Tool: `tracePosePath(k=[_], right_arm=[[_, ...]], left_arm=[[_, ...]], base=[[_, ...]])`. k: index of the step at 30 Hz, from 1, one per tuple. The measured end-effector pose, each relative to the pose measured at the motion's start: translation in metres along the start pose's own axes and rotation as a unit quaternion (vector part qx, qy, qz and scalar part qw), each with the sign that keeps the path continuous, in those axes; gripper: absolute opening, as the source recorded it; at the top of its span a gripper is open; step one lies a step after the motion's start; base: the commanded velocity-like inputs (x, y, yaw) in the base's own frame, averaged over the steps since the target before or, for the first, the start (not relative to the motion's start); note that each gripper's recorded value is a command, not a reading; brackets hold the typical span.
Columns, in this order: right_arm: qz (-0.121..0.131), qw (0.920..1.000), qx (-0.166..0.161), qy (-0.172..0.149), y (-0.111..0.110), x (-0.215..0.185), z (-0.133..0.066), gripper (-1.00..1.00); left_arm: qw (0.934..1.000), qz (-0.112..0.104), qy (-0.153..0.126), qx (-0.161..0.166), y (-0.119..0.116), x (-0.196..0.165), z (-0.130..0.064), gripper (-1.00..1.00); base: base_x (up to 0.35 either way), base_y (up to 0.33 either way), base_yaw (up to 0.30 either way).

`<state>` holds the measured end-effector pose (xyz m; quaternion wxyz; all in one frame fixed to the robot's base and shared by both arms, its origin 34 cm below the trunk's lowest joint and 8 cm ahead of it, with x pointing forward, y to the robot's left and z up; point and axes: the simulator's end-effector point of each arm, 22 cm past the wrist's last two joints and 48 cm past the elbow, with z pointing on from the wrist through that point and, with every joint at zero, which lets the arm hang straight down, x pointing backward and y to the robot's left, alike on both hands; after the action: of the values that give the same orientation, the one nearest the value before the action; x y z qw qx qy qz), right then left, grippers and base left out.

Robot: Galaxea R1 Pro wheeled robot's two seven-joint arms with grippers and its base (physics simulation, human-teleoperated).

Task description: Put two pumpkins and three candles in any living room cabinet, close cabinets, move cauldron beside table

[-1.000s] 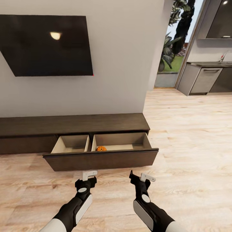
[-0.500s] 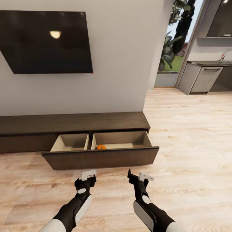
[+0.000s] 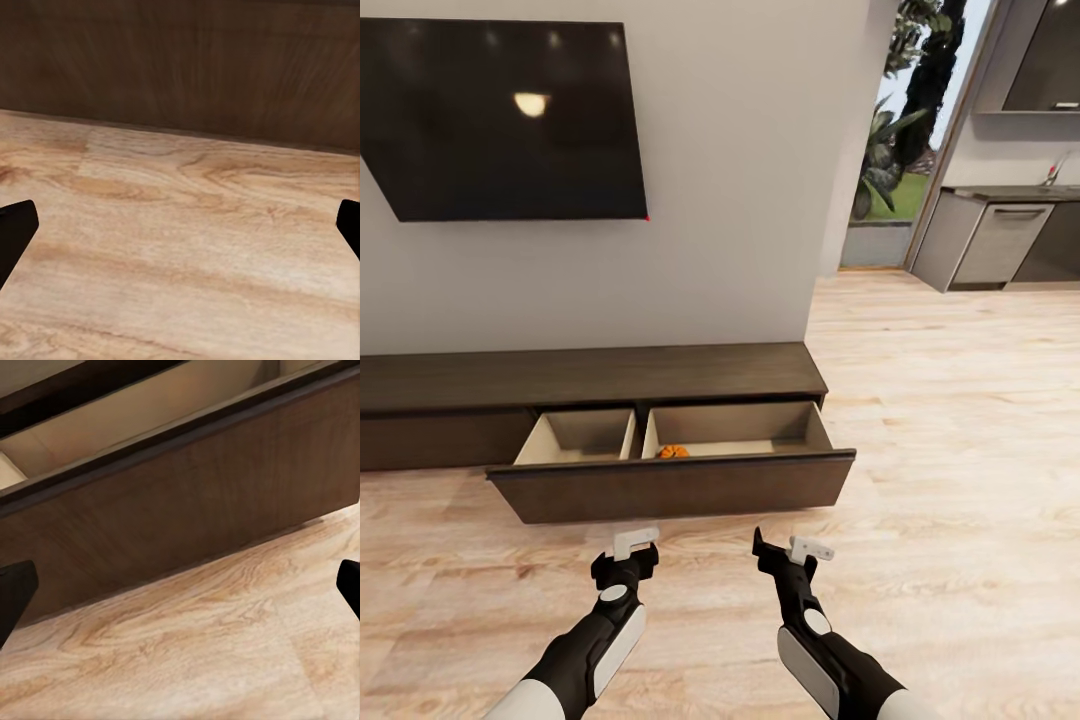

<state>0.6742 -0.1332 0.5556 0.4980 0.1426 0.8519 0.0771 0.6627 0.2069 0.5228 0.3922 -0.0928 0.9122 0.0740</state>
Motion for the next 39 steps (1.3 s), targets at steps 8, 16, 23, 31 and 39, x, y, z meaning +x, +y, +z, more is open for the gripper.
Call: tracePosePath(k=[8,16,23,31,39], right_arm=[[-0.037,0.9991,-0.015,-0.014,0.002,0.008,0.006,1.0],[-0.042,0.9989,-0.015,-0.016,-0.003,0.021,0.012,1.0],[-0.042,0.9989,-0.015,-0.016,-0.007,0.033,0.017,1.0],[-0.042,0.9989,-0.015,-0.017,-0.012,0.048,0.023,1.0],[-0.041,0.9989,-0.015,-0.017,-0.017,0.063,0.028,1.0]], left_arm=[[1.0,0.004,-0.006,-0.002,0.0,0.01,0.009,1.0],[0.9993,-0.007,-0.036,-0.002,0.001,0.01,0.018,1.0],[0.9982,-0.003,-0.059,-0.003,0.0,0.01,0.025,1.0],[0.9976,0.007,-0.068,-0.005,0.0,0.02,0.034,1.0],[0.9976,0.007,-0.069,-0.004,-0.001,0.034,0.042,1.0]], base=[[0.0,0.0,0.0],[0.0,0.0,0.0],[0.0,0.0,0.0],[0.0,0.0,0.0],[0.0,0.0,0.0]])
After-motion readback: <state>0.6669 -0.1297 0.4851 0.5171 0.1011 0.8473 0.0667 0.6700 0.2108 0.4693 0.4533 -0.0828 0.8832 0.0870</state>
